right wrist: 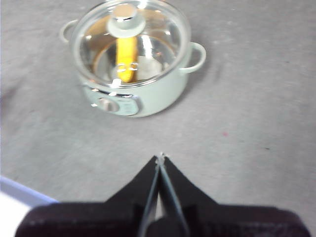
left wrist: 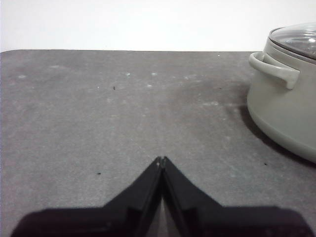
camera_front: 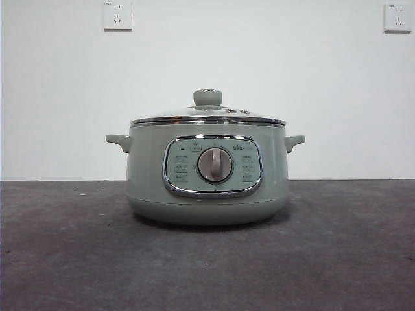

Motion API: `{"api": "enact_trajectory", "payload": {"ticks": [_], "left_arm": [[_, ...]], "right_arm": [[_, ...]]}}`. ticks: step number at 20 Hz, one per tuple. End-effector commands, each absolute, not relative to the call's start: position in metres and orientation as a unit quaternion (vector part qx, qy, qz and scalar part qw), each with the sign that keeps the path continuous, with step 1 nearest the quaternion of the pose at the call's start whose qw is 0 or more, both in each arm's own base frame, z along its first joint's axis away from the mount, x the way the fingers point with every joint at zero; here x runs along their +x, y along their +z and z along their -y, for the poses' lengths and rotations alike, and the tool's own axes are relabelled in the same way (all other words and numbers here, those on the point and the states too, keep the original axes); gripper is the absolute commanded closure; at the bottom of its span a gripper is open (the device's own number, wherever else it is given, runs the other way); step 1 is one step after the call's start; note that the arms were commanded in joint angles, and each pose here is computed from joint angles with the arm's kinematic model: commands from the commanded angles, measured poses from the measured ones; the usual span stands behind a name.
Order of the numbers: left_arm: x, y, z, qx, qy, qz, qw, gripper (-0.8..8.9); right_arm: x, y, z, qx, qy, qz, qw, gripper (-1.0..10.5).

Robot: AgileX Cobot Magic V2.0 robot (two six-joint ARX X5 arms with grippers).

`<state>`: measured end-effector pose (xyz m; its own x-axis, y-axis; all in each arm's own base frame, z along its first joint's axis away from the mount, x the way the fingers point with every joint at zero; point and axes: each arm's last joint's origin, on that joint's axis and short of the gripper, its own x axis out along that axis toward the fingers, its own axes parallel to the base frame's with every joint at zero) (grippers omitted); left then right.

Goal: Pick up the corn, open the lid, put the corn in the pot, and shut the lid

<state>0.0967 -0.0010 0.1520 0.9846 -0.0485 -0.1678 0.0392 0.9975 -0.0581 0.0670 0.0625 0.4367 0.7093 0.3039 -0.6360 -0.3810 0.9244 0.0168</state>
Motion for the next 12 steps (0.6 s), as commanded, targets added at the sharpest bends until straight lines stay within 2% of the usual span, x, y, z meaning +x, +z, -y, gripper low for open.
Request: {"api": "enact_trajectory", "payload": {"ticks": [1,3,4,6,8,12], "left_arm": [[0.097,0.149,0.001,-0.030,-0.022,-0.089,0.995,8.14],[0.097,0.149,0.001,-0.030,-0.022,-0.089,0.995,8.14],[0.097,0.149,0.001,-0.030,-0.022,-0.089,0.995,8.14],[0.097,0.149,0.001,-0.030,-0.022,-0.089,0.995,8.14],[0.097,0.149,0.001,-0.030,-0.022,-0.089,0.995,8.14],[0.097,0.149,0.001,-0.030,-0.022,-0.089,0.995,8.14]], "right_arm": [[0.070,0.433,-0.051,-0.078,0.144,-0.327,0.931,9.5],[0.078,0.424,-0.041,-0.068,0.119,-0.269,0.953,9.5],[0.081,0.416,-0.036,-0.050,0.125,-0.239,0.962,9.5],[0.084,0.386,-0.024,-0.017,0.133,-0.171,0.976,9.5],[0.086,0.345,-0.012,-0.027,0.090,-0.115,0.989,9.5],[0.089,0.249,0.003,-0.036,0.006,-0.110,0.993,9.5]]}}
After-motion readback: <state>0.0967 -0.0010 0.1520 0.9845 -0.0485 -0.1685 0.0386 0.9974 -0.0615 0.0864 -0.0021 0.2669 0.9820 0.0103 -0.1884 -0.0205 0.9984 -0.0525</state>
